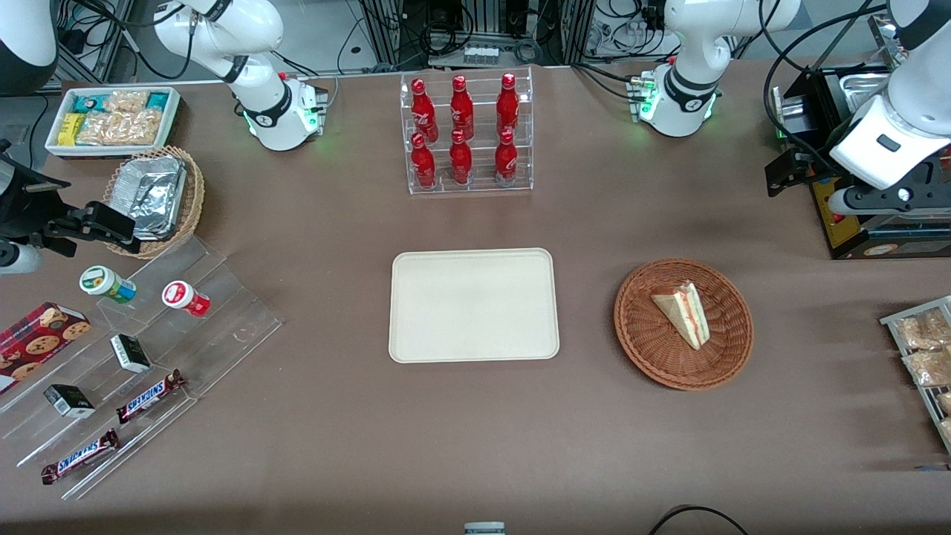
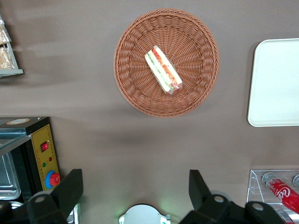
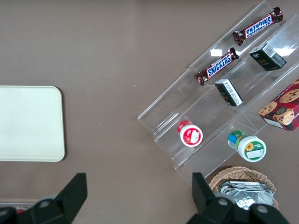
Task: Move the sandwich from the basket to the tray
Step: 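Move the left gripper over the sandwich in the wicker basket, then lower the left gripper and close it on the wrapped sandwich, then lift the sandwich and carry it over the cream tray, then lower the sandwich onto the tray with the left gripper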
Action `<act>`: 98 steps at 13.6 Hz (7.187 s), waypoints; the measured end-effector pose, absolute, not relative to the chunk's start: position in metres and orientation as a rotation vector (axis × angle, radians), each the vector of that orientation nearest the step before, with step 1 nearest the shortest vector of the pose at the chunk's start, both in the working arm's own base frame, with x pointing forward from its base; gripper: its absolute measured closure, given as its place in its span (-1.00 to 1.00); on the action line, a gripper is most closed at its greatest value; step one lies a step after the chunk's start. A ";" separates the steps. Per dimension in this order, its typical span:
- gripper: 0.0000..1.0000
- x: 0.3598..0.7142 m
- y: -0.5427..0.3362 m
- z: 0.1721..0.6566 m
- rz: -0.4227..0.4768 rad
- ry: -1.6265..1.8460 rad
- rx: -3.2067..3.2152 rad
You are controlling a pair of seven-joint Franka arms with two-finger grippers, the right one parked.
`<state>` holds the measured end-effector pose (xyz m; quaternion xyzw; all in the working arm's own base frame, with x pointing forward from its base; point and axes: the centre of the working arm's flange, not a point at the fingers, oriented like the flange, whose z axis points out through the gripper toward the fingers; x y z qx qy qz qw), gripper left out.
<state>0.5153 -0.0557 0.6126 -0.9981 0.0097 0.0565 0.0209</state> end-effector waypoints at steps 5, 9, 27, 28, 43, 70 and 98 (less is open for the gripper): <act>-1.00 0.515 -0.055 0.608 0.188 0.028 -3.093; -1.00 0.525 -0.049 0.567 0.194 0.013 -3.095; -1.00 0.601 -0.111 0.337 0.271 -0.512 -2.985; -1.00 0.602 -0.115 0.325 0.280 -0.496 -2.981; -1.00 0.604 -0.113 0.270 0.298 -0.494 -2.977; 0.66 0.572 -0.264 0.353 0.198 0.123 -3.045; 0.66 0.552 -0.451 0.226 0.317 0.333 -3.111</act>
